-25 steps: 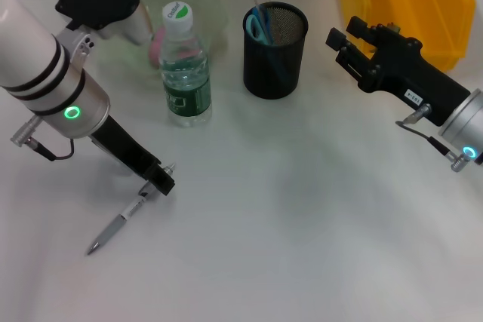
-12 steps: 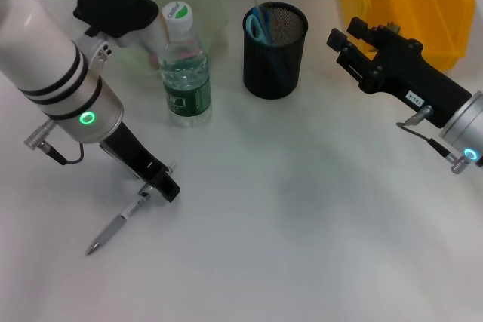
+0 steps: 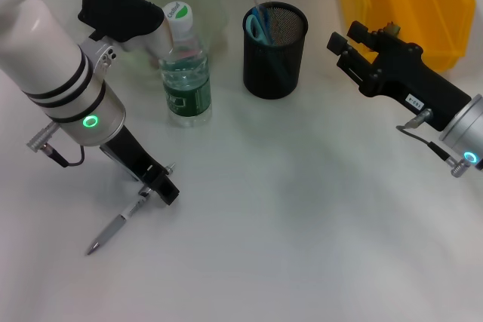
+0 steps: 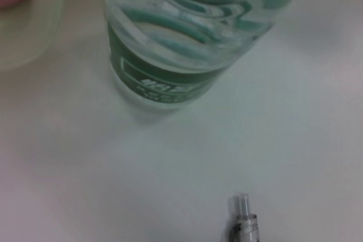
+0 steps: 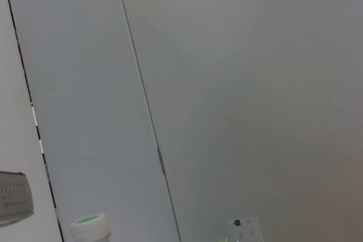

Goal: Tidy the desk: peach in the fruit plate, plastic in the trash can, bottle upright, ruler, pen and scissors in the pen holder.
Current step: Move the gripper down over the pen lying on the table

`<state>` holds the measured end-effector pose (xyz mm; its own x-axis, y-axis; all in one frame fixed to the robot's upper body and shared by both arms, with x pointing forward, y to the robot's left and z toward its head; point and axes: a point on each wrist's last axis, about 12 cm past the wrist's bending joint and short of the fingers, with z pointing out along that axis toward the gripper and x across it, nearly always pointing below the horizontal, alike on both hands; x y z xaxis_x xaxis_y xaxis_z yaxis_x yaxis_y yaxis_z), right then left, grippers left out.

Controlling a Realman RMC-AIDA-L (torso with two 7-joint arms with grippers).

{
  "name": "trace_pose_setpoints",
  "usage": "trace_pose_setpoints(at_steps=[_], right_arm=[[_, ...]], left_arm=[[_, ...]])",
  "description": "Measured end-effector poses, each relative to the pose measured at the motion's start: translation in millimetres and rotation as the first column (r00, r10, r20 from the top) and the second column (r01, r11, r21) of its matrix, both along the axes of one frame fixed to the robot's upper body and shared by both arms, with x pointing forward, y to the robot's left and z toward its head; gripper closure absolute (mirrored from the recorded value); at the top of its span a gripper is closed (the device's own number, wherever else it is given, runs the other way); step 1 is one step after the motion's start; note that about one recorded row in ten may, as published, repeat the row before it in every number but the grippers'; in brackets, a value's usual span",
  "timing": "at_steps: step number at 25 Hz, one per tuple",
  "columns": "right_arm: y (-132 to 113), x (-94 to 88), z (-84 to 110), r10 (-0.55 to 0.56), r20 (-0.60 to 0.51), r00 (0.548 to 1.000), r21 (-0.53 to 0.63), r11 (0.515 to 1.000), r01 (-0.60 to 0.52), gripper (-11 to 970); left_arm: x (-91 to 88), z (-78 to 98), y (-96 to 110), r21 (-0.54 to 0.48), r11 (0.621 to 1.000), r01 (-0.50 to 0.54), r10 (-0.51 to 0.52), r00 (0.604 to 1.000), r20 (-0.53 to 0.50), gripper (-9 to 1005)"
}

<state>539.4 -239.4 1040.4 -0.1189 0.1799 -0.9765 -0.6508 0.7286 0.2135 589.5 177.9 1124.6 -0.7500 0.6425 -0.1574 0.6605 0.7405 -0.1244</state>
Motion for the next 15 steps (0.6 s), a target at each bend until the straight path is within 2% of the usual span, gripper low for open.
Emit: trace_pose_setpoints(at_steps=[15], right_arm=[[-0.1,-0.5,-0.7,0.0,-0.003,1.0,0.0,1.0,0.0,525]], left_arm=[[0.2,0.6,-3.0,0.017,1.0,0.013,-0.013,1.0,0.004,270]])
